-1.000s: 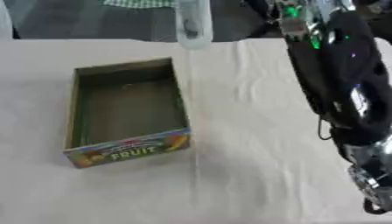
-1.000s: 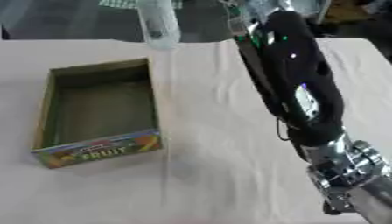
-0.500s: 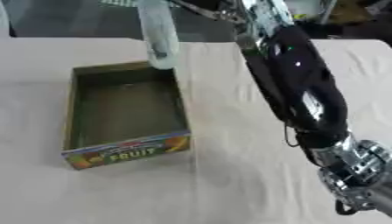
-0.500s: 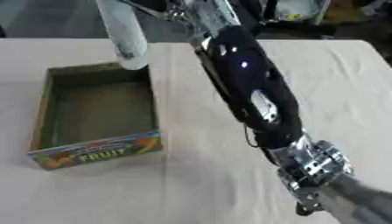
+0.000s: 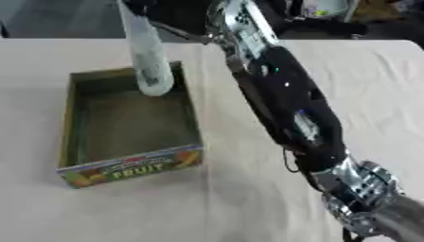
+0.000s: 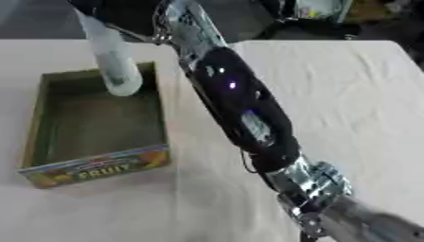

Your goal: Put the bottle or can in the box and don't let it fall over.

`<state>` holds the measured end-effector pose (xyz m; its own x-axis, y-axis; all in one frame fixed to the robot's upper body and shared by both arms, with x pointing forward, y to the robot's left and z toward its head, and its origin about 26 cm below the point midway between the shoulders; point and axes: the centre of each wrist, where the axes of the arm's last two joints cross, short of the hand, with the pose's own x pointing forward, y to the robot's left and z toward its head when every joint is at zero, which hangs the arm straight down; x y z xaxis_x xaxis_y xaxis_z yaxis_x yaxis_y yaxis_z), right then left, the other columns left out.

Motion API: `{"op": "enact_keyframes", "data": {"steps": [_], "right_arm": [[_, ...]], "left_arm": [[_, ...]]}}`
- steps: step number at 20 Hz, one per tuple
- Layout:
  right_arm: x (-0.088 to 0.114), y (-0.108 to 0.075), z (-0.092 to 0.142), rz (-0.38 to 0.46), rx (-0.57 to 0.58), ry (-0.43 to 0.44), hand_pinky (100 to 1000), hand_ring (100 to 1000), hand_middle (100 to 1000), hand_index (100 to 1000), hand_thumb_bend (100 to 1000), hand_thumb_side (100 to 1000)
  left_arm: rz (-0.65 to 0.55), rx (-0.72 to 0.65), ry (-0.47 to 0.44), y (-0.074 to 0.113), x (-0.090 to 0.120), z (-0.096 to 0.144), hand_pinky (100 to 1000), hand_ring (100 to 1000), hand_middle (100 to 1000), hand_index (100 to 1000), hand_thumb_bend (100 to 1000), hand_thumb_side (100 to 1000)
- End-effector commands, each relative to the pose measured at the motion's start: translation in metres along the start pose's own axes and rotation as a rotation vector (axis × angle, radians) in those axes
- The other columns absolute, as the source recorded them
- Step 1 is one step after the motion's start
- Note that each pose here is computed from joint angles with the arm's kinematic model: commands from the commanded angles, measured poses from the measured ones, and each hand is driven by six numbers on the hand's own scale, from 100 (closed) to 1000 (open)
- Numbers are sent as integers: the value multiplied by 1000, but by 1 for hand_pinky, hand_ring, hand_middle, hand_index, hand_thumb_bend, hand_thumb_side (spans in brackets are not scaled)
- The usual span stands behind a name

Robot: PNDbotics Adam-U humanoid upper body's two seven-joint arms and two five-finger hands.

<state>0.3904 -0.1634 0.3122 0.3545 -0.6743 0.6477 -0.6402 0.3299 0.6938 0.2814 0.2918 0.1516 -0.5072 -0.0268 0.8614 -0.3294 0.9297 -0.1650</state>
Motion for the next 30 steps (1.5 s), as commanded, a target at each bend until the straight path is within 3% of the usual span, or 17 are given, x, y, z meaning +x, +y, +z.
{"op": "enact_keyframes", "data": {"steps": [1, 7, 8, 9, 17, 26, 30], "right_arm": [[2, 1, -3, 0, 8, 5, 100, 100, 168, 964, 100, 836], [-9, -10, -5, -47, -10, 41, 100, 100, 151, 954, 100, 826], [-10, -12, -5, -57, -15, 44, 100, 100, 144, 951, 100, 872], [-12, -15, -5, -70, -23, 48, 100, 100, 140, 949, 100, 818], [-27, -43, 1, -162, -115, 62, 100, 100, 107, 930, 100, 808], [-36, -54, 5, -170, -163, 87, 100, 100, 101, 929, 100, 817], [-42, -69, 10, -170, -235, 113, 100, 100, 100, 928, 113, 850]], "left_arm": [[4, -15, -39, -1, 9, -5, 736, 866, 773, 744, 761, 608], [12, -13, -41, -3, 9, -5, 736, 867, 774, 744, 762, 608], [12, -13, -41, -3, 9, -5, 736, 867, 774, 744, 765, 598], [12, -12, -41, -3, 9, -5, 736, 867, 774, 744, 762, 607], [11, -13, -43, -3, 9, -5, 736, 868, 774, 744, 762, 608], [10, -16, -43, -3, 9, -5, 736, 869, 775, 744, 761, 609], [5, -16, -45, -3, 9, -5, 736, 869, 775, 745, 761, 609]]}}
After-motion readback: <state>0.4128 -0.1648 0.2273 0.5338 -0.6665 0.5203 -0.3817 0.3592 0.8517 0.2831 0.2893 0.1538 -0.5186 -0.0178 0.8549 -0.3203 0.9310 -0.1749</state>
